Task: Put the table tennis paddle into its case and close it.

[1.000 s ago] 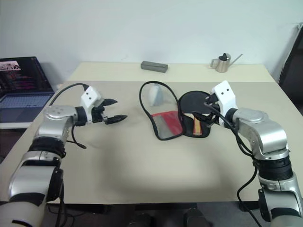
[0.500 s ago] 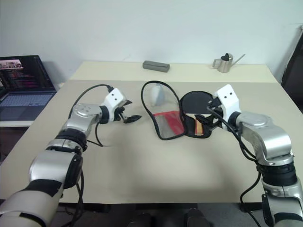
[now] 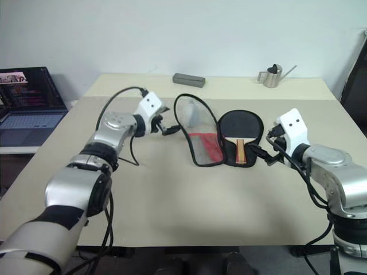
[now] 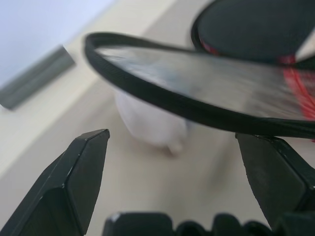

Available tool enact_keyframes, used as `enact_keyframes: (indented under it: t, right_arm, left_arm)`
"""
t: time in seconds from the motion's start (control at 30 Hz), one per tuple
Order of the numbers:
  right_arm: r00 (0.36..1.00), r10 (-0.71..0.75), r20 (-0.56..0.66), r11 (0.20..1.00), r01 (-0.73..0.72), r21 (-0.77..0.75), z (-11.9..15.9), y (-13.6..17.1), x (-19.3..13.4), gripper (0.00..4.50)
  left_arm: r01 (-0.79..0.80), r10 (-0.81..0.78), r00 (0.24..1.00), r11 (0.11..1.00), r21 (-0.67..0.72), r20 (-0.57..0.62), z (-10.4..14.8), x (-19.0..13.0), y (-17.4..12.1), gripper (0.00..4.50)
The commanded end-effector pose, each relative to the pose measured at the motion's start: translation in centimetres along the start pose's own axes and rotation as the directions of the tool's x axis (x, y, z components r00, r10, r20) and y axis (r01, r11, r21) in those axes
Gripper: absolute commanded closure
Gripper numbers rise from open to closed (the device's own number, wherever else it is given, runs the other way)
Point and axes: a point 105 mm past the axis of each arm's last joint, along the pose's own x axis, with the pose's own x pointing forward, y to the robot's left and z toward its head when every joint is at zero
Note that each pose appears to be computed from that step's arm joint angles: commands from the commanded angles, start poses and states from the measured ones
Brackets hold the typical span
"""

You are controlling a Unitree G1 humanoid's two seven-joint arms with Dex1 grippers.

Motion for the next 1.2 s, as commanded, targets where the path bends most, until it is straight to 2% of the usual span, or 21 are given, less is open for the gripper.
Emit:
enact_keyframes:
  t: [0.03,0.3,0.63,0.77,0.97,1.2]
  right_arm:
    - [0.998,-0.014,0.055,1.0,0.015,-0.022,1.2,0.3,-1.2,0.01]
    - [0.998,-0.044,0.048,0.999,0.044,0.001,0.9,0.2,-1.6,0.01]
    - [0.998,-0.054,0.03,0.998,0.054,0.015,0.3,0.7,-2.5,0.01]
    - [0.997,-0.073,0.022,0.997,0.073,0.025,0.0,0.8,-3.1,0.01]
    - [0.996,-0.089,0.017,0.995,0.088,0.037,-0.3,1.1,-3.9,0.01]
    - [0.992,-0.125,0.006,0.991,0.124,0.051,-0.5,0.9,-4.5,0.01]
  left_arm:
    - [0.005,-0.004,1.0,1.0,-0.01,0.029,1.1,0.5,-0.2,0.0]
    - [0.047,-0.045,0.999,0.996,-0.079,0.023,0.0,2.3,-2.9,0.0]
    - [0.121,-0.103,0.983,0.986,-0.116,0.153,4.1,4.8,-5.6,0.0]
    - [0.184,-0.162,0.969,0.977,-0.105,0.184,5.8,6.0,-7.5,0.0]
    - [0.261,-0.242,0.951,0.962,-0.083,0.191,6.8,7.2,-10.3,0.0]
    - [0.34,-0.325,0.929,0.938,-0.061,0.18,6.9,8.0,-13.1,0.0]
